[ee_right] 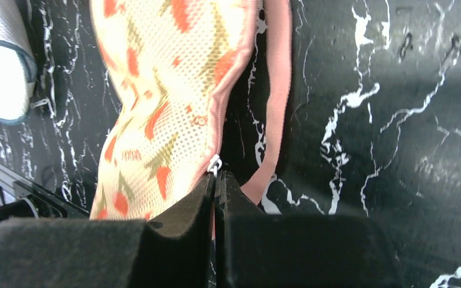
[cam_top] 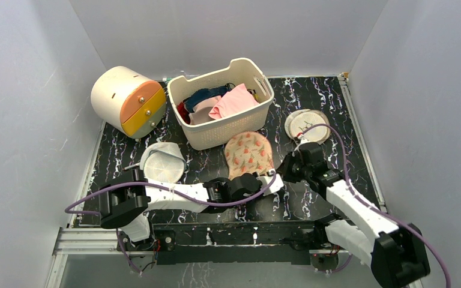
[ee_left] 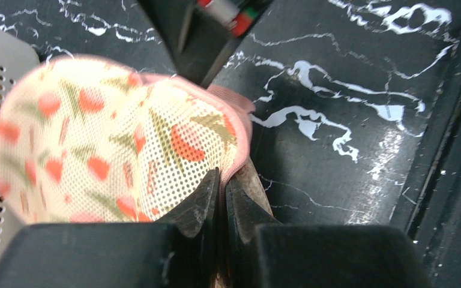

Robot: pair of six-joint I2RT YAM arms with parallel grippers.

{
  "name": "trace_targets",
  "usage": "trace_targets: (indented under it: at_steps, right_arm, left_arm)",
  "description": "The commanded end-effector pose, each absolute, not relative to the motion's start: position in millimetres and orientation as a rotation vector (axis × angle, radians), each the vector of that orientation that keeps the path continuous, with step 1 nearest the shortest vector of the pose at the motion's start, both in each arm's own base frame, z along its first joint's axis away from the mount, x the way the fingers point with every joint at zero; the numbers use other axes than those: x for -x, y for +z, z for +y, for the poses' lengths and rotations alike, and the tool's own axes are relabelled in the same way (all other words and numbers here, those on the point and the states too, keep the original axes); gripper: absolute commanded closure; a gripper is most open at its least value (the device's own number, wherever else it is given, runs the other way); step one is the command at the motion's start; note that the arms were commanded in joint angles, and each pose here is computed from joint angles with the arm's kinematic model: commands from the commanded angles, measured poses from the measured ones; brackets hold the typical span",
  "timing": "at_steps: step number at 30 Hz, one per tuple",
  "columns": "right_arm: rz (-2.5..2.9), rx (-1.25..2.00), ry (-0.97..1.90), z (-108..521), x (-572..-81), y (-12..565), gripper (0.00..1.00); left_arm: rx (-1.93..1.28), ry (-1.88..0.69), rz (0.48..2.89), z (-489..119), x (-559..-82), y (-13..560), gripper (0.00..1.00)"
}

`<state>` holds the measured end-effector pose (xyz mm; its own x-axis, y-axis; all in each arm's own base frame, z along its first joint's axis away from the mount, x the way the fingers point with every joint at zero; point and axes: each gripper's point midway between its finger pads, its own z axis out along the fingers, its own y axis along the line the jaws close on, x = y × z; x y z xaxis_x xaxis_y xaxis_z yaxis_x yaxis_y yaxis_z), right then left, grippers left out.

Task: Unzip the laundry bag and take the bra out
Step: Unzip the laundry bag at the center of the board.

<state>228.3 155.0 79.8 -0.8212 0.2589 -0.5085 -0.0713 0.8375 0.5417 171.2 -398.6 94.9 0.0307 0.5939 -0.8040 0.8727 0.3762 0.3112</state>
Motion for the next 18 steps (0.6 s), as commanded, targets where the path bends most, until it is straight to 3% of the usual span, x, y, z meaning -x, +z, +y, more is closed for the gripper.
trace_targets:
  at_steps: [1,3,4,8,9,14,18]
  right_arm:
    - [2.391,-0.227,0.817,152.3,-209.0,88.9,1.0]
    - [2.391,-0.25,0.824,150.6,-203.6,90.5,1.0]
    - [2.402,-0.251,0.818,149.4,-200.5,90.0,1.0]
    - [2.438,-0.165,0.882,156.9,-187.4,91.5,1.0]
    - [2.435,-0.129,0.921,161.6,-184.7,92.5,1.0]
    - [2.412,-0.024,1.037,176.2,-180.4,98.5,1.0]
    - [2.364,0.058,1.122,186.6,-179.4,112.3,1.0]
  left_arm:
    - [-1.247,-0.157,1.713,-375.6,-196.7,91.1,0.99]
    - [-1.219,-0.078,1.733,-366.7,-204.6,87.7,0.94]
    - [-1.208,-0.044,1.742,-362.6,-207.4,86.1,0.87]
    - [-1.18,-0.062,1.726,-356.9,-206.6,96.3,0.39]
    - [-1.178,-0.113,1.709,-359.3,-202.2,102.2,0.33]
    - [-1.234,-0.406,1.584,-376.3,-170.1,130.3,0.16]
    - [-1.266,-0.394,1.551,-379.8,-171.0,129.8,0.09]
